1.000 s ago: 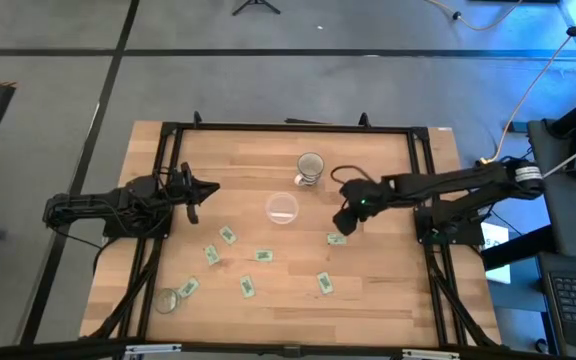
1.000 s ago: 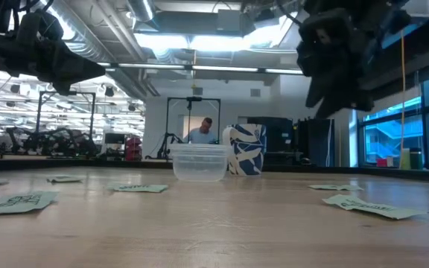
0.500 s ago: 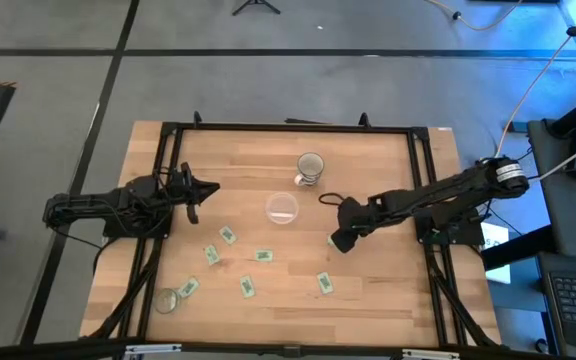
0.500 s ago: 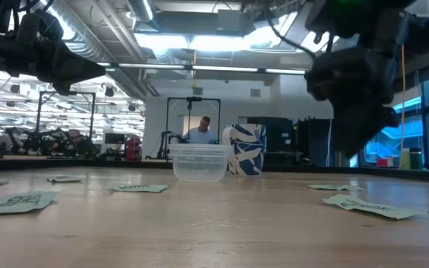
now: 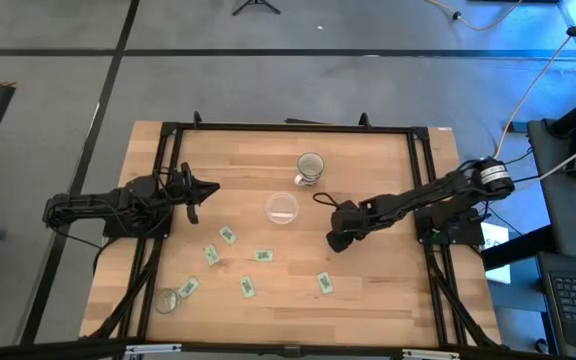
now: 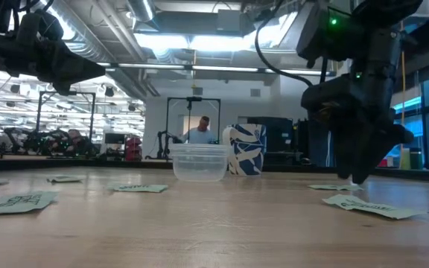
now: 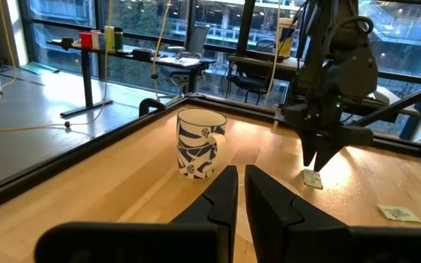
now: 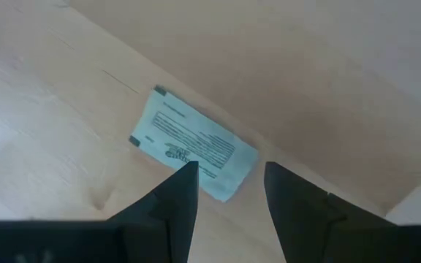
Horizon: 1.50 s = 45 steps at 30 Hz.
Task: Pick and place Stevia / Truvia into bins
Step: Put the stevia packet into the transparent container
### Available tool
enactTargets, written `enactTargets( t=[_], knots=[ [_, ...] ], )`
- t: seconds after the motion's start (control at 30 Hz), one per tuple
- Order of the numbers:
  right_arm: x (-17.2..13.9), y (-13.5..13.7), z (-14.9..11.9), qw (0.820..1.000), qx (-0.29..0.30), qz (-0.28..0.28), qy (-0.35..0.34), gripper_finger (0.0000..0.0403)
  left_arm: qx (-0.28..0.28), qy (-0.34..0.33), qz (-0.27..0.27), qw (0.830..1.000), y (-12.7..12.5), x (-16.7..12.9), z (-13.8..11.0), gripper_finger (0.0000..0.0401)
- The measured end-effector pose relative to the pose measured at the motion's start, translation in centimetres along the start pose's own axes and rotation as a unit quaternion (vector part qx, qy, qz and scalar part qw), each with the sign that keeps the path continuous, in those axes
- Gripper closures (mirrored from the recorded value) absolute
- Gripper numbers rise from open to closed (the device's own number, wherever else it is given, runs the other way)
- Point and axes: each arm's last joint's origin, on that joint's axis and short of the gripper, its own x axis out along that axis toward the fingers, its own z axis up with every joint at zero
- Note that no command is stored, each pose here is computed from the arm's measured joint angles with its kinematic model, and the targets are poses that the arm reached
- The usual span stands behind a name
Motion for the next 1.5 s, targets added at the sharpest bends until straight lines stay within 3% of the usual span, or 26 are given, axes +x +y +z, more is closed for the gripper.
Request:
enactTargets(
  t=[0.47, 0.87, 1.5],
  knots=[
    [1.2, 0.1, 0.0, 1.000, -0.001, -0.013, 0.015, 0.0244, 0.000, 0.000, 0.001, 1.000, 0.0, 0.0, 0.0, 0.0379],
    [1.3, -0.4, -0.2, 0.999, -0.015, -0.035, 0.024, 0.0326, 0.000, 0.000, 0.002, 1.000, 0.0, 0.0, 0.0, 0.0379],
    [1.9, -0.6, -0.3, 0.997, -0.031, -0.055, 0.033, 0.0385, 0.000, 0.000, 0.002, 1.000, 0.0, 0.0, 0.0, 0.0379]
  ],
)
